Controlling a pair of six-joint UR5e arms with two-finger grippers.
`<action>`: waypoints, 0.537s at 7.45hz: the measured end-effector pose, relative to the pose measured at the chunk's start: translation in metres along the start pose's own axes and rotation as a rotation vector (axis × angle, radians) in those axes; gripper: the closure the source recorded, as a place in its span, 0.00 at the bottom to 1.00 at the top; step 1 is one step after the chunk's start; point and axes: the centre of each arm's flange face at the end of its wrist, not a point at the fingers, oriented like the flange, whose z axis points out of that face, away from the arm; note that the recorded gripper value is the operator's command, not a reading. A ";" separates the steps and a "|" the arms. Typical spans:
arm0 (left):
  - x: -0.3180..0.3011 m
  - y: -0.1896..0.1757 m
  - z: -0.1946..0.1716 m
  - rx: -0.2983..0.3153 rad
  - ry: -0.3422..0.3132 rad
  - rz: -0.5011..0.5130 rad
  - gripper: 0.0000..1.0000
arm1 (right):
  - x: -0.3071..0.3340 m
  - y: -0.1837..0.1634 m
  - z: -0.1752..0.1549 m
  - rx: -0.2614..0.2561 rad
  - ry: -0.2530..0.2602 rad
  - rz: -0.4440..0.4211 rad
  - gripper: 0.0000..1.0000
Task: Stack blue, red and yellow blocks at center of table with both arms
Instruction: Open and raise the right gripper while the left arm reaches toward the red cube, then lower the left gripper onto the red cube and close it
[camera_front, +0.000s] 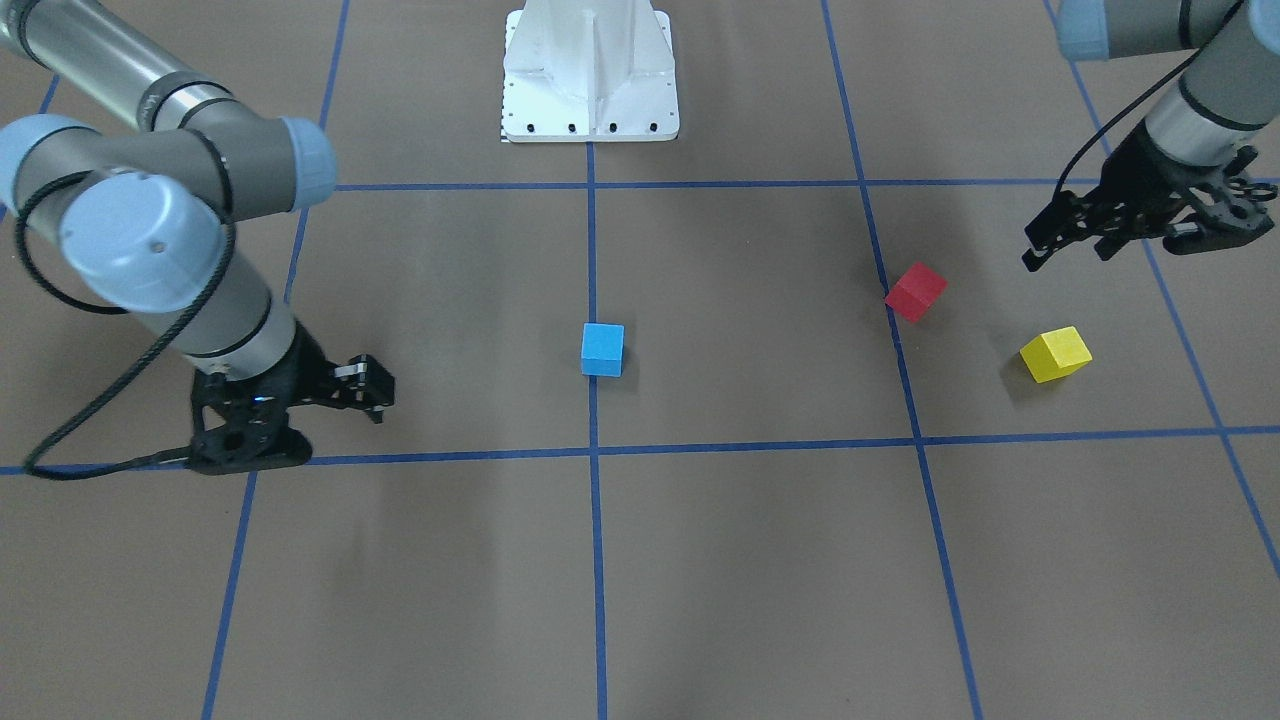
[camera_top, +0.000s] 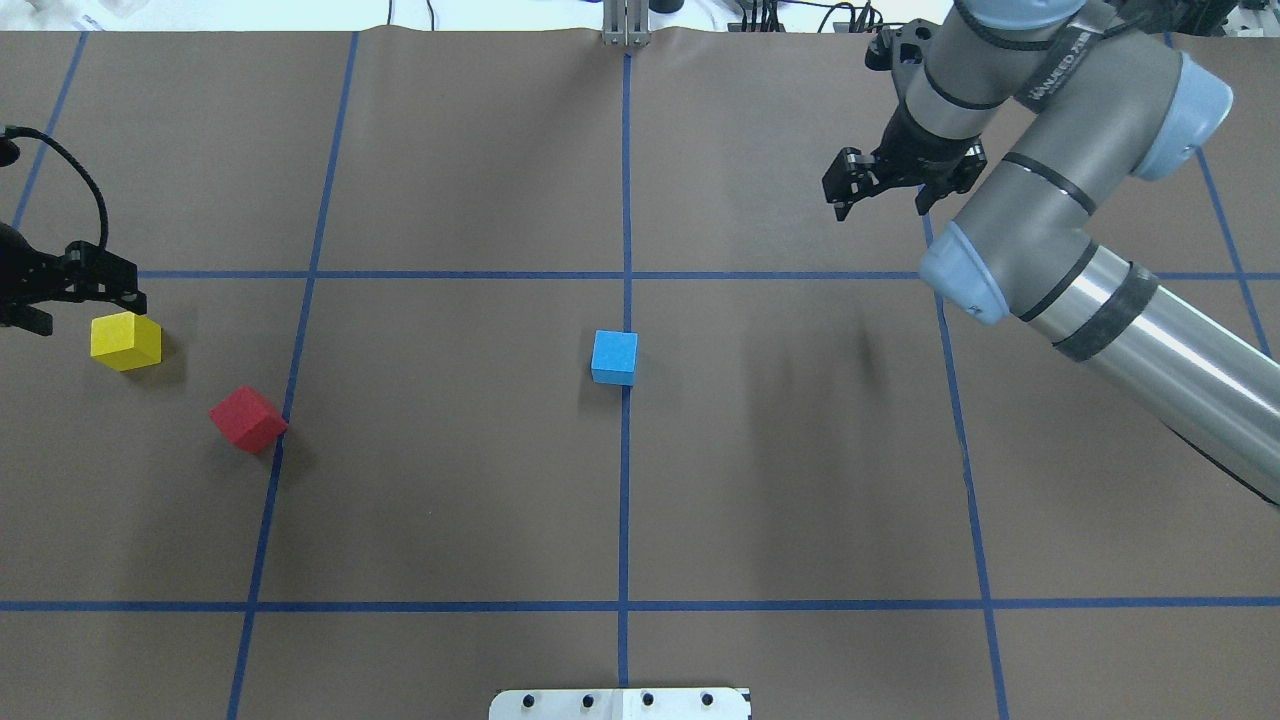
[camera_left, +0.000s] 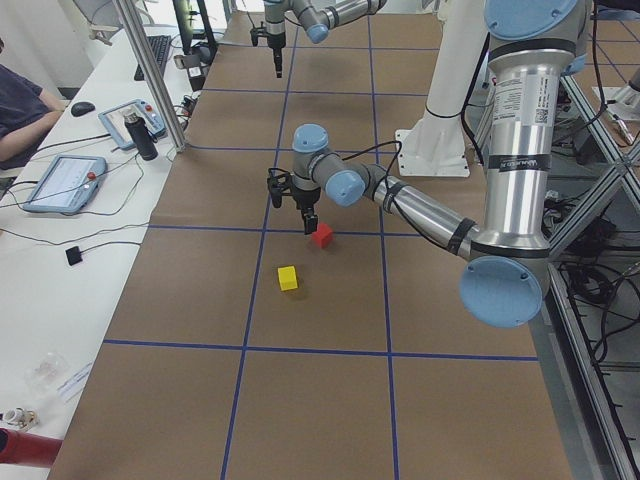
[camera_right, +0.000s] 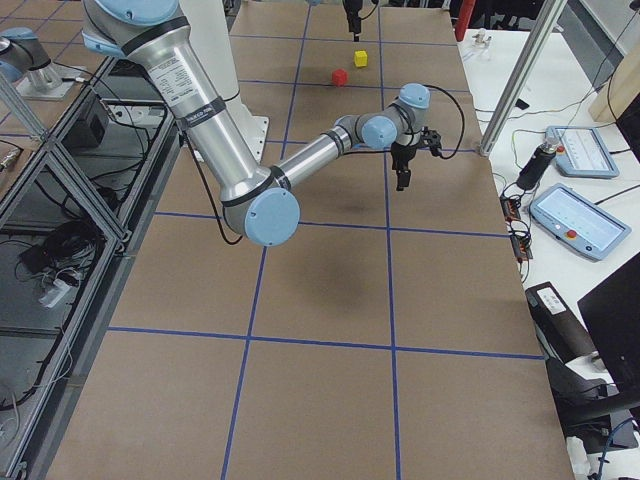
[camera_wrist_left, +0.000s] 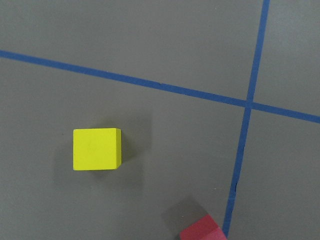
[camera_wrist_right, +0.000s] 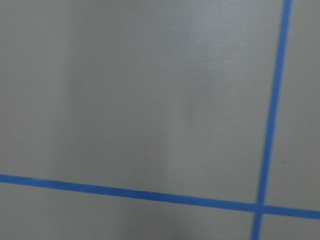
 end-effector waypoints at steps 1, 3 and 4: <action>0.012 0.015 0.016 0.011 -0.010 -0.060 0.01 | 0.024 0.002 0.001 -0.009 0.001 -0.023 0.01; 0.023 0.034 0.041 0.020 -0.035 -0.128 0.01 | 0.052 0.004 0.003 -0.019 0.004 -0.043 0.01; 0.026 0.043 0.053 0.028 -0.051 -0.146 0.01 | 0.056 0.003 0.003 -0.021 0.006 -0.045 0.01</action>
